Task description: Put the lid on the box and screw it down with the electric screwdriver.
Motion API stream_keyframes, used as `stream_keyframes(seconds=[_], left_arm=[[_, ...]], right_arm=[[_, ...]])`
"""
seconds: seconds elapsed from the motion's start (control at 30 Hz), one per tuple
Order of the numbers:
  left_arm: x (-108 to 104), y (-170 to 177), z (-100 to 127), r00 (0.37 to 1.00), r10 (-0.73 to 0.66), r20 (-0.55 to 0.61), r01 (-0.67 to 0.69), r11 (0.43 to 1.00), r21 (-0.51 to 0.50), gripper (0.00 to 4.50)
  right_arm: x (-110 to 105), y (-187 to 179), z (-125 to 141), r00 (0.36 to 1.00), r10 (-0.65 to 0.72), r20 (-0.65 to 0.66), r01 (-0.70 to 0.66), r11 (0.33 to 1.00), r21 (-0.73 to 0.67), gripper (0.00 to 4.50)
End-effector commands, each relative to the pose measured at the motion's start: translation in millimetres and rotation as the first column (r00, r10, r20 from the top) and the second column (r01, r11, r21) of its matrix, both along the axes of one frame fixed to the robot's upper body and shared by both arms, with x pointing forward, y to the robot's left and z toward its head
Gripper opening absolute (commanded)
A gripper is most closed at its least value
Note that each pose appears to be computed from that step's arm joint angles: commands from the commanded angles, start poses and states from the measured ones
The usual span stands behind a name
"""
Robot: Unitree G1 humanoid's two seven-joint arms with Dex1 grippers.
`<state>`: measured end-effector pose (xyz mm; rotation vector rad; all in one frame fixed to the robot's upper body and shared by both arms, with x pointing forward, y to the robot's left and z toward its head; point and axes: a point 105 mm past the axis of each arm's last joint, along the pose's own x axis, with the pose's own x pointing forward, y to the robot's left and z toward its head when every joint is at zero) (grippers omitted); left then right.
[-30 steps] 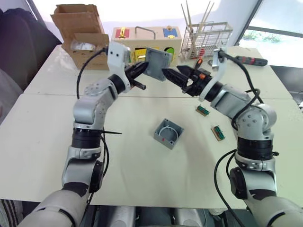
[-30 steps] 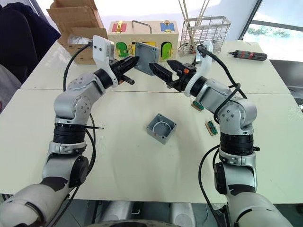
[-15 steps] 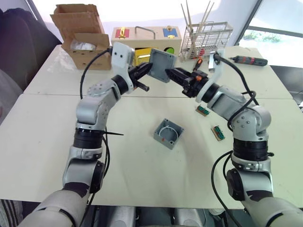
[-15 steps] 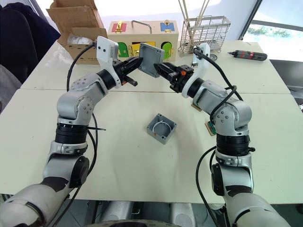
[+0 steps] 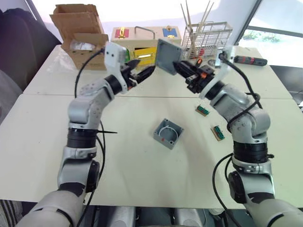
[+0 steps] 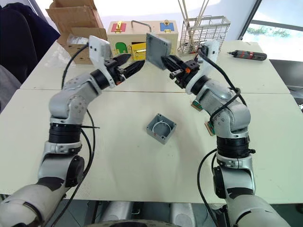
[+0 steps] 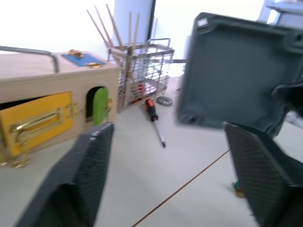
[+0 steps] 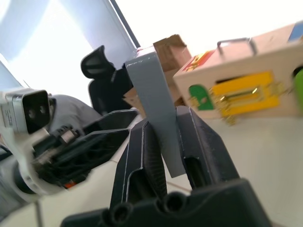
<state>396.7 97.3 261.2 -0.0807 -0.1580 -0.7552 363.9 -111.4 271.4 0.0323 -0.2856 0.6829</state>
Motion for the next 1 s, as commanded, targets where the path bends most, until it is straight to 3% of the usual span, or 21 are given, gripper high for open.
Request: stream_keyframes(seconds=[0.03, 0.07, 0.1, 0.2, 0.4, 0.57, 0.83, 0.93, 1.0], left_arm=[[-6.5, 12.1, 17.7, 0.999, -0.021, 0.038, 0.022, 1.0, -0.018, 4.47], [-8.7, 15.5, 17.9, 0.999, -0.028, 0.034, 0.029, 0.999, -0.014, 4.47], [-12.1, 22.0, 14.1, 0.999, -0.033, 0.019, 0.033, 0.999, 0.008, 4.47], [-21.0, 32.1, 1.4, 0.997, -0.061, -0.042, 0.063, 0.998, 0.032, 4.47], [-35.2, 23.9, -14.1, 0.973, -0.184, -0.143, 0.189, 0.982, 0.023, 4.47], [-44.2, 3.6, -25.8, 0.945, -0.274, -0.18, 0.291, 0.954, 0.073, 4.47], [-58.2, -27.1, -38.8, 0.898, -0.394, -0.196, 0.419, 0.902, 0.105, 4.47], [-59.1, -33.0, -39.9, 0.889, -0.414, -0.195, 0.436, 0.896, 0.087, 3.59], [-64.0, -39.3, -42.9, 0.871, -0.447, -0.204, 0.47, 0.878, 0.085, 2.64]], right_arm=[[-16.6, -6.5, 10.6, 0.985, -0.034, 0.167, 0.049, 0.995, -0.086, 0.1], [-20.5, -9.8, 8.9, 0.98, -0.049, 0.195, 0.072, 0.991, -0.111, 0.1], [-30.9, -14.3, 2.6, 0.95, -0.073, 0.305, 0.146, 0.963, -0.225, 0.1], [-58.4, -13.1, -28.3, 0.871, 0.028, 0.491, 0.254, 0.829, -0.498, 0.1], [-78.9, -21.1, -65.7, 0.713, 0.266, 0.649, 0.407, 0.598, -0.691, 0.1], [-91.6, -18.5, -91.5, 0.623, 0.402, 0.671, 0.439, 0.53, -0.725, 0.1], [-96.3, -15.1, -123.1, 0.632, 0.436, 0.641, 0.405, 0.519, -0.752, 0.1], [-94.5, -14.2, -128.4, 0.635, 0.432, 0.64, 0.409, 0.515, -0.753, 0.1], [-92.9, -13.7, -132.4, 0.638, 0.426, 0.642, 0.418, 0.508, -0.753, 0.1]])
